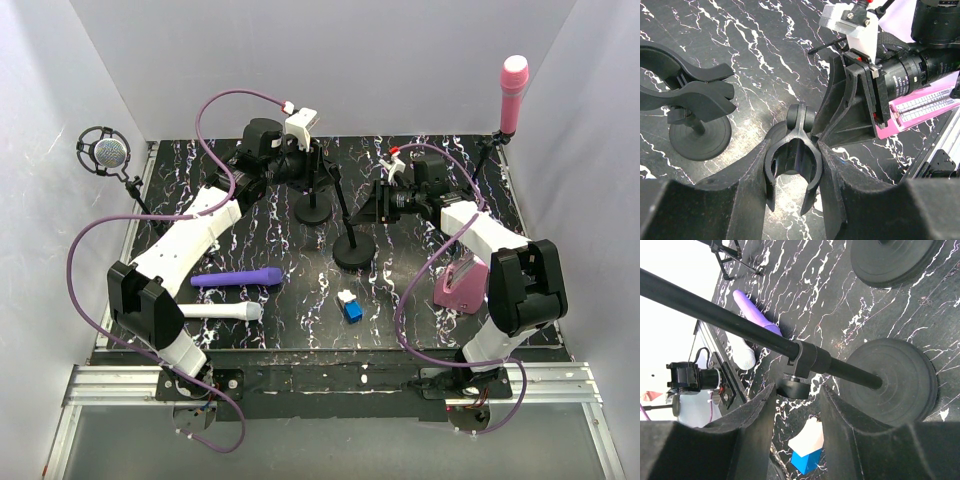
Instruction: Remove the microphone from the stand
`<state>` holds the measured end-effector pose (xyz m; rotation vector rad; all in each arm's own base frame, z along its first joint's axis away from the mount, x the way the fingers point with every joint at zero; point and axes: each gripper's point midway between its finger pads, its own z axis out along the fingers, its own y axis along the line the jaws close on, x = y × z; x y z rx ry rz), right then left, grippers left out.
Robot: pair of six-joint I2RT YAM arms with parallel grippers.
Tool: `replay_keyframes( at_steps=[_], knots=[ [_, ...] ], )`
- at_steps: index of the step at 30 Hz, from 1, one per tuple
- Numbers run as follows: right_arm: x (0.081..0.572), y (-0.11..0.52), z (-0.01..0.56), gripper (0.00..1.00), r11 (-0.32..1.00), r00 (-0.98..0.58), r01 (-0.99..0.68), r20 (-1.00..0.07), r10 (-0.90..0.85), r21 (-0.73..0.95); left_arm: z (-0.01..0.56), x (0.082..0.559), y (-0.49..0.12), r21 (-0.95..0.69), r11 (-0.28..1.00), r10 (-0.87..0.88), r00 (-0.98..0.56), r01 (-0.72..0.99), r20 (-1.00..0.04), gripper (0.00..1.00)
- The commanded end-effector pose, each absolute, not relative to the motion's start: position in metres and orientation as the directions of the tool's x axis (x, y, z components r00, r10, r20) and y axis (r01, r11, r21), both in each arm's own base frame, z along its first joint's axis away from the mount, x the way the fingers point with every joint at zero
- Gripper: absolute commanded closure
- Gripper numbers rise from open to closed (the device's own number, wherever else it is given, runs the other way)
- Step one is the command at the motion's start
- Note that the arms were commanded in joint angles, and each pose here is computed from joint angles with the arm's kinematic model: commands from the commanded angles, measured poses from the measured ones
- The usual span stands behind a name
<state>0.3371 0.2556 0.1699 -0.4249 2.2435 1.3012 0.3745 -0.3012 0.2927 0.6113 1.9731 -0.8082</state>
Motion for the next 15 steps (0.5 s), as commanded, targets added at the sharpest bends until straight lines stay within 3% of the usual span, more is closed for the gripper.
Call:
replay_keyframes(
  at_steps=[1,7,10,13,15],
  knots=[
    [0.3383,0.262,0.176,0.53,0.473,-0.782,-0.562,-0.623,-0.034,0.679,0.2952,0.3717,-0.3056,-0.311,0.65,0.105,-0.487,0.694,-0.867,1.0],
    [0.338,0.2647,0.1719,0.53,0.481,-0.782,-0.561,-0.622,-0.041,0.673,0.2946,0.3709,-0.3052,-0.312,0.65,0.105,-0.489,0.693,-0.866,1.0],
    [0.3383,0.2633,0.1694,0.58,0.496,-0.772,-0.569,-0.633,-0.048,0.656,0.2948,0.3699,-0.3058,-0.308,0.649,0.109,-0.485,0.696,-0.867,1.0],
    [0.3362,0.2635,0.1725,0.71,0.495,-0.709,-0.642,-0.699,-0.093,0.586,0.2954,0.3696,-0.3059,-0.305,0.649,0.11,-0.483,0.697,-0.869,1.0],
    [0.3403,0.2648,0.1781,0.81,0.534,-0.608,-0.714,-0.78,-0.15,0.454,0.2947,0.3694,-0.3054,-0.303,0.651,0.111,-0.483,0.696,-0.869,1.0]
  ],
)
